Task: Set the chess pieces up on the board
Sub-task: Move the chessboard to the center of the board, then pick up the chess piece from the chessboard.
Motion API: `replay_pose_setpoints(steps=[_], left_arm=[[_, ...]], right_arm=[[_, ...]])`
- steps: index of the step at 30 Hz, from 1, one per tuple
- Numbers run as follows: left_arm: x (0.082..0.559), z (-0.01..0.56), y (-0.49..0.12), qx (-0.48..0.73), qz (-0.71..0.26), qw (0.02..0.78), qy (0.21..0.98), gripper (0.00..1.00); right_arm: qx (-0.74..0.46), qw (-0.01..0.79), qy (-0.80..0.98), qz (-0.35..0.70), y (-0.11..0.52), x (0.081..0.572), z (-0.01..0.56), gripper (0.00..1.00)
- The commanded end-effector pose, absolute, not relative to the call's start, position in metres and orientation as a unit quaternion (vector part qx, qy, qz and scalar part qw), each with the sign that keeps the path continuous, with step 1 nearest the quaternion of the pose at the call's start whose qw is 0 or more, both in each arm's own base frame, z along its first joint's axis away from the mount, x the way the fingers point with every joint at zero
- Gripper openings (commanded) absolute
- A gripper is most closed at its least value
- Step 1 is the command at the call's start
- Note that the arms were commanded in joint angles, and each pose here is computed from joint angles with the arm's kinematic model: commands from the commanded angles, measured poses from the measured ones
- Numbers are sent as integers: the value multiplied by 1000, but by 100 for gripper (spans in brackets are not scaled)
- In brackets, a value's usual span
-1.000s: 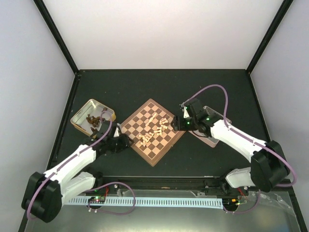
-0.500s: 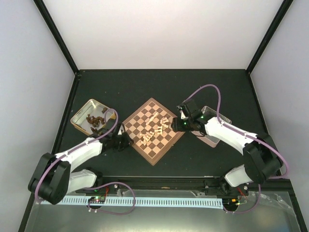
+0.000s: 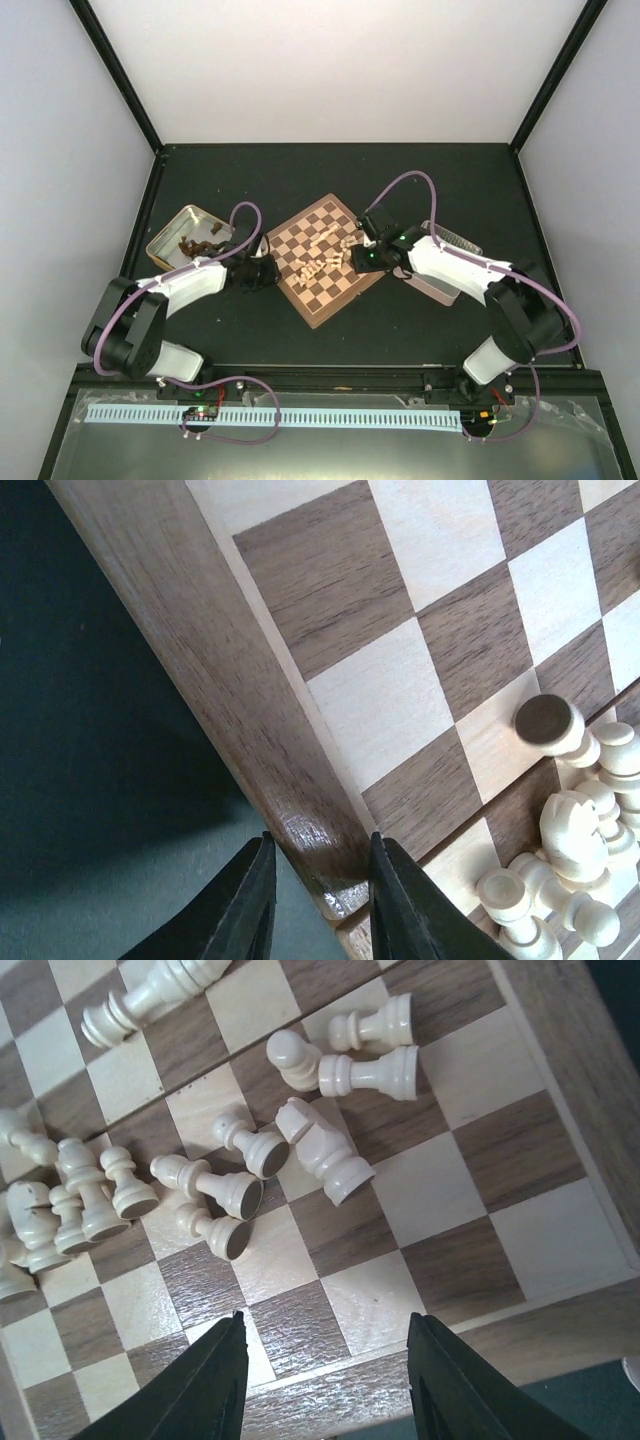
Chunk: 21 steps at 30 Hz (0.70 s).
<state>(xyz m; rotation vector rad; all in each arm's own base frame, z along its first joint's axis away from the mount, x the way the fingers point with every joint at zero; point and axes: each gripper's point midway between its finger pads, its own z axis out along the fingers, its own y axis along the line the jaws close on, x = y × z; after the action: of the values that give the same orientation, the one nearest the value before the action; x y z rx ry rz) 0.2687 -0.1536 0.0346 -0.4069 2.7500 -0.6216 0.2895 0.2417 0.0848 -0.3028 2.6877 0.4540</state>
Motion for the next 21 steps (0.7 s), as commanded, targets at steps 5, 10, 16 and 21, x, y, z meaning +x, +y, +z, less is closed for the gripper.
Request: replay_pose_setpoints(steps=[5,10,16,21], left_arm=[[303,54,-155,-106,-205,195,953,30],[302,61,-155,-99,-209,201,952,34],[299,70,-158,-89,-221,204,950,38],[298,81,-159,-85,-230,213,946,40]], right_arm=[[-148,213,963,74,238,313,73,46],[-171,214,961,39,238,326,64,42],[-201,206,956,50,251,331,55,41],[-217,200,954,58,258,333,48,40]])
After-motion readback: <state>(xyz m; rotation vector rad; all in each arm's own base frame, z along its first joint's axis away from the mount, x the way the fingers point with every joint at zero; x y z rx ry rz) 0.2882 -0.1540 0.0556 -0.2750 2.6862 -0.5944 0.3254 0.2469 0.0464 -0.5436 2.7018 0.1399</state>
